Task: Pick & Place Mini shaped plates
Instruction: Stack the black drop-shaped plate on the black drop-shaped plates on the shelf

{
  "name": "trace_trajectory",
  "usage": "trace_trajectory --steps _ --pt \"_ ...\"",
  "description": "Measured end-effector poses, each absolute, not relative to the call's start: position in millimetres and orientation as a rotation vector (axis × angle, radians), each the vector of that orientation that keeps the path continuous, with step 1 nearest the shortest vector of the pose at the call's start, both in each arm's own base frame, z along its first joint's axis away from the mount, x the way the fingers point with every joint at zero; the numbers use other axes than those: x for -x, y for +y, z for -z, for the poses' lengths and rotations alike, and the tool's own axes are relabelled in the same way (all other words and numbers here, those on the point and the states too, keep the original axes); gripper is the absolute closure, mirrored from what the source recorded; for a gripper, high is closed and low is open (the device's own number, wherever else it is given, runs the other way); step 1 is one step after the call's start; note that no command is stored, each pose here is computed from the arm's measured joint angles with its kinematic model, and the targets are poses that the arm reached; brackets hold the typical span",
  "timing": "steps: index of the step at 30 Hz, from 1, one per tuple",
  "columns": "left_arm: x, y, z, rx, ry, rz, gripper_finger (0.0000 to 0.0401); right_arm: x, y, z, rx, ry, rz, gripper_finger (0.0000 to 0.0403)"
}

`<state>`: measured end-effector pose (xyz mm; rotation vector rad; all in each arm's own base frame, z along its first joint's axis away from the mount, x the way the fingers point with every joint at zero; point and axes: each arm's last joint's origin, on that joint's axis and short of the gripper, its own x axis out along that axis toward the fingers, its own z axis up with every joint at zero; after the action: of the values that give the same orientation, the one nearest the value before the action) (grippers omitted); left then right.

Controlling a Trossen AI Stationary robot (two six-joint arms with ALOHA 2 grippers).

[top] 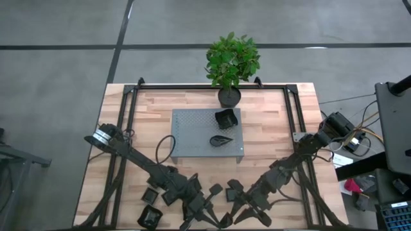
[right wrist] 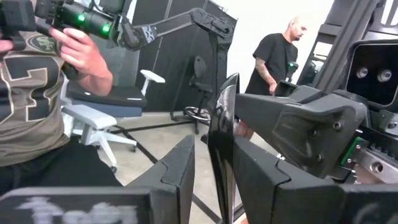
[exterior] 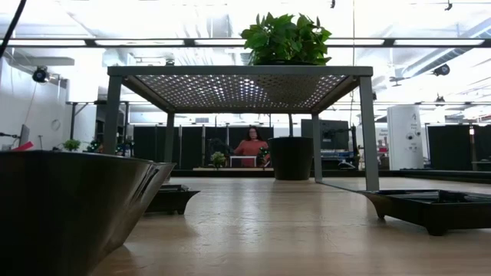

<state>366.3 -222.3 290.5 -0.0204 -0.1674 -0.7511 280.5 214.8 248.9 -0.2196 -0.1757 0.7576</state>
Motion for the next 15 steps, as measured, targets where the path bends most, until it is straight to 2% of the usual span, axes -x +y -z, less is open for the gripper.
trace_trajectory --steps 15 --pt "-369.9 -216.0 -291.0 0.019 -0.169 0.728 0.0401 -280.2 215.0 -248.5 0.235 -0.179 -0.767 0.0382"
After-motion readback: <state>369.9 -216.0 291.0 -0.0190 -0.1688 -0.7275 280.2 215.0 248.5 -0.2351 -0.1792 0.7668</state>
